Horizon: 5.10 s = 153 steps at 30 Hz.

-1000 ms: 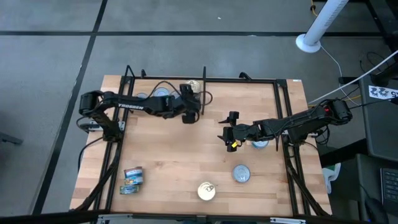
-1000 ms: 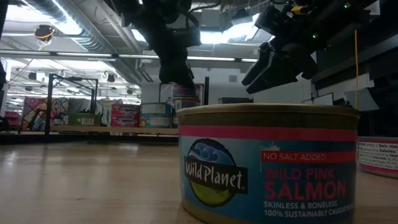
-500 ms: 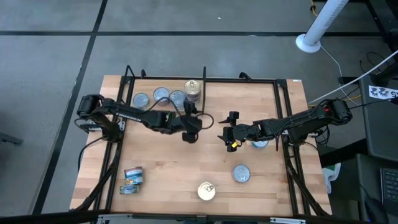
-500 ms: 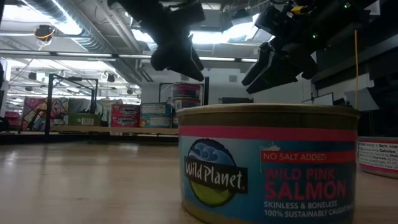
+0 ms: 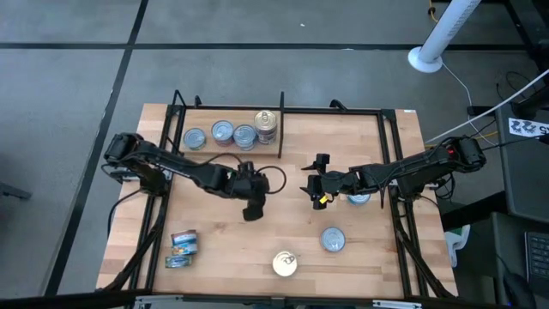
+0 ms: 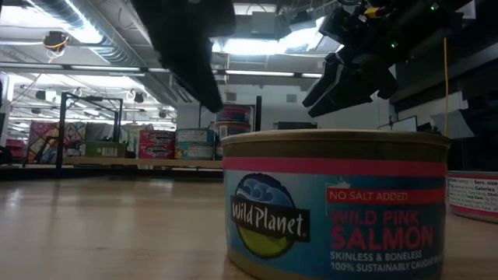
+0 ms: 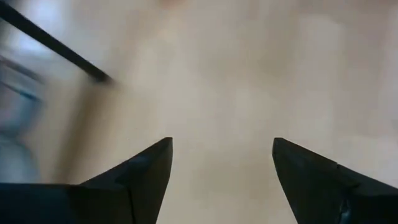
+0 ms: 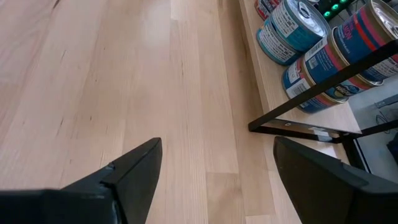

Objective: Stack canned seafood by type on shelf
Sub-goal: Stack the green tuna can on top of the green tuna can on the shelf

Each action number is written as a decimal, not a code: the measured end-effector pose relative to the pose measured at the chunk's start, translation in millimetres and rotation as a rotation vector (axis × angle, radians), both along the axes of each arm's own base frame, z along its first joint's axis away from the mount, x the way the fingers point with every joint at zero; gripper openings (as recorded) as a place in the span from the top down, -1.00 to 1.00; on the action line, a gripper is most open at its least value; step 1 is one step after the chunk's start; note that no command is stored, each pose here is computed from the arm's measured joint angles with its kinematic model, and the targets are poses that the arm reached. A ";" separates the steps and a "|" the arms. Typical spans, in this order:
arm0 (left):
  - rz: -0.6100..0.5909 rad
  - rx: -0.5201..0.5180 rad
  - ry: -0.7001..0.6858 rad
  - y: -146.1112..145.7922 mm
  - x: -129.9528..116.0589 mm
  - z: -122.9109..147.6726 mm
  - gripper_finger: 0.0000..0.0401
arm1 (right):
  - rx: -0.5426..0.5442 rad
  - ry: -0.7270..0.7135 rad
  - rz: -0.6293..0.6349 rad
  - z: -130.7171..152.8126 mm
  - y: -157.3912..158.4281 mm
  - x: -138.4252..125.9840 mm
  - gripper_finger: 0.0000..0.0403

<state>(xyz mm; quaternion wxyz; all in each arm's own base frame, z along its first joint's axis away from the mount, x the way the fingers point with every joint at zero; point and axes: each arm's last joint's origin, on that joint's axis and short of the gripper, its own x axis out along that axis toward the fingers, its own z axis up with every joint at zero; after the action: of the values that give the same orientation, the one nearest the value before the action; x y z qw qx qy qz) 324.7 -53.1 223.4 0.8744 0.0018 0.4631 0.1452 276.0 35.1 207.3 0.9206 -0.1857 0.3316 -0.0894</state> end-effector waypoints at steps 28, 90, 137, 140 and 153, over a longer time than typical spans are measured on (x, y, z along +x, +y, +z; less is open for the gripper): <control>0.132 -0.694 0.696 -152.8 -100.2 54.1 -0.35 | 0.000 0.000 0.000 0.0 0.0 0.0 -0.53; 0.227 -0.366 0.696 -197.0 -170.2 -8.8 -0.35 | 0.044 0.010 0.054 -0.7 1.9 0.1 -0.53; 0.097 -0.533 0.781 -206.9 -168.8 -20.7 0.26 | 0.049 0.011 0.061 -0.7 2.2 0.2 -0.53; 0.073 -0.579 0.758 -211.1 -165.7 -20.1 0.27 | 0.049 0.011 0.061 -0.7 2.1 0.2 -0.53; 0.154 -0.622 0.590 -194.0 -128.9 -19.6 0.25 | 0.049 0.011 0.061 -0.7 2.2 0.2 -0.53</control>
<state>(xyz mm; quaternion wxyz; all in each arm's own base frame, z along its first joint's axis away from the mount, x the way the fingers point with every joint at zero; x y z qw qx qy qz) 195.8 -247.1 203.8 0.6503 -0.2550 0.7134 0.0566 276.1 37.3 206.6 0.9254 -0.1735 0.3328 -0.0521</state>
